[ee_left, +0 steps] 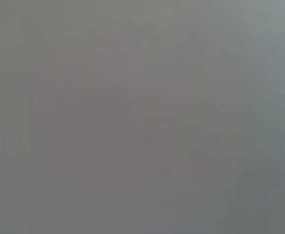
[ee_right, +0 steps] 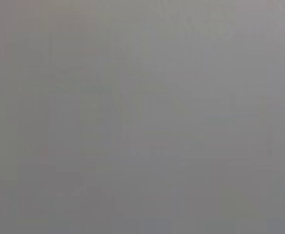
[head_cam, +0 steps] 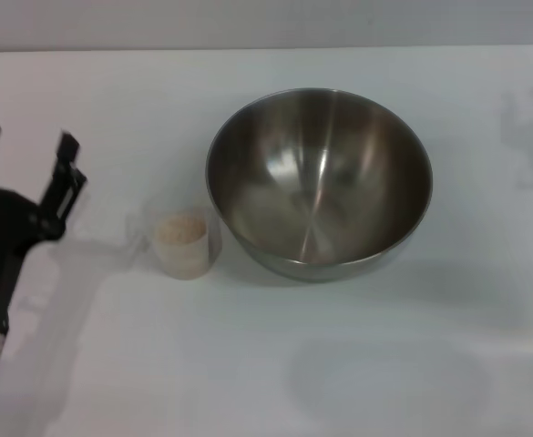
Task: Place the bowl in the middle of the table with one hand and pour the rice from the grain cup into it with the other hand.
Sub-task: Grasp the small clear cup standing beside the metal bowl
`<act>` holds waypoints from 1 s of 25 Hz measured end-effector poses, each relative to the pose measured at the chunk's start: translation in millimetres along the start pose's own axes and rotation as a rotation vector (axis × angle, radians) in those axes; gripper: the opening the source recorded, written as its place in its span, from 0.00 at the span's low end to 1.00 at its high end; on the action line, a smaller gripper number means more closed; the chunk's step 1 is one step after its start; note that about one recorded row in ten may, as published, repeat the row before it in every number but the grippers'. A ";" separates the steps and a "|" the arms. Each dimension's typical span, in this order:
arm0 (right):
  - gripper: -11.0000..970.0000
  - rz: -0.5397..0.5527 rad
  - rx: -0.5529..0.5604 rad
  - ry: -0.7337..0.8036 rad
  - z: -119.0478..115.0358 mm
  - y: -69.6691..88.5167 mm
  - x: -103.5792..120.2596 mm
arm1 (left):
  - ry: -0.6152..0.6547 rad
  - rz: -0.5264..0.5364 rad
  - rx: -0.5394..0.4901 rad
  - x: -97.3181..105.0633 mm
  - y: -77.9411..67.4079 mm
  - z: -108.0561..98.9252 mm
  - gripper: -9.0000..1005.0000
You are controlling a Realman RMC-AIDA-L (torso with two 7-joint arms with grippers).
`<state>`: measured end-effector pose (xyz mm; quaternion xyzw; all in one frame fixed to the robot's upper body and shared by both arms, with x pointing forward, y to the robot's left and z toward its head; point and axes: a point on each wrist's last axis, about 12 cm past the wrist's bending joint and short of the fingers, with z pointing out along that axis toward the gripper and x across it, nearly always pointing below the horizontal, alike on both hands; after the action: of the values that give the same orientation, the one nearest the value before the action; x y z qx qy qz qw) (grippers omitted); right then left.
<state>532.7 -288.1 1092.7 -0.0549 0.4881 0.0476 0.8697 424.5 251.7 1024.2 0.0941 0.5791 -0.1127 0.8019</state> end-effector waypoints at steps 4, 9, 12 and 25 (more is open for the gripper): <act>0.39 -0.012 0.016 -0.002 3.0 -6.0 -0.3 | 0.084 -0.007 0.026 8.1 -5.1 -12.2 0.79; 0.39 -0.019 0.028 -0.010 7.0 -10.0 -1.3 | 0.155 -0.011 0.036 14.4 -8.1 -23.7 0.78; 0.39 -0.025 0.030 -0.011 8.7 -12.2 -1.4 | 0.200 -0.011 0.040 18.4 -9.4 -30.7 0.78; 0.39 -0.034 0.044 -0.025 14.5 -17.1 -3.1 | 0.353 -0.012 0.093 36.6 -15.8 -29.2 0.76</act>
<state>545.7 -303.1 1103.7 -0.0435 0.4772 0.0226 0.8774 404.6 242.2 980.0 0.1457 0.7055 -0.1258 0.6820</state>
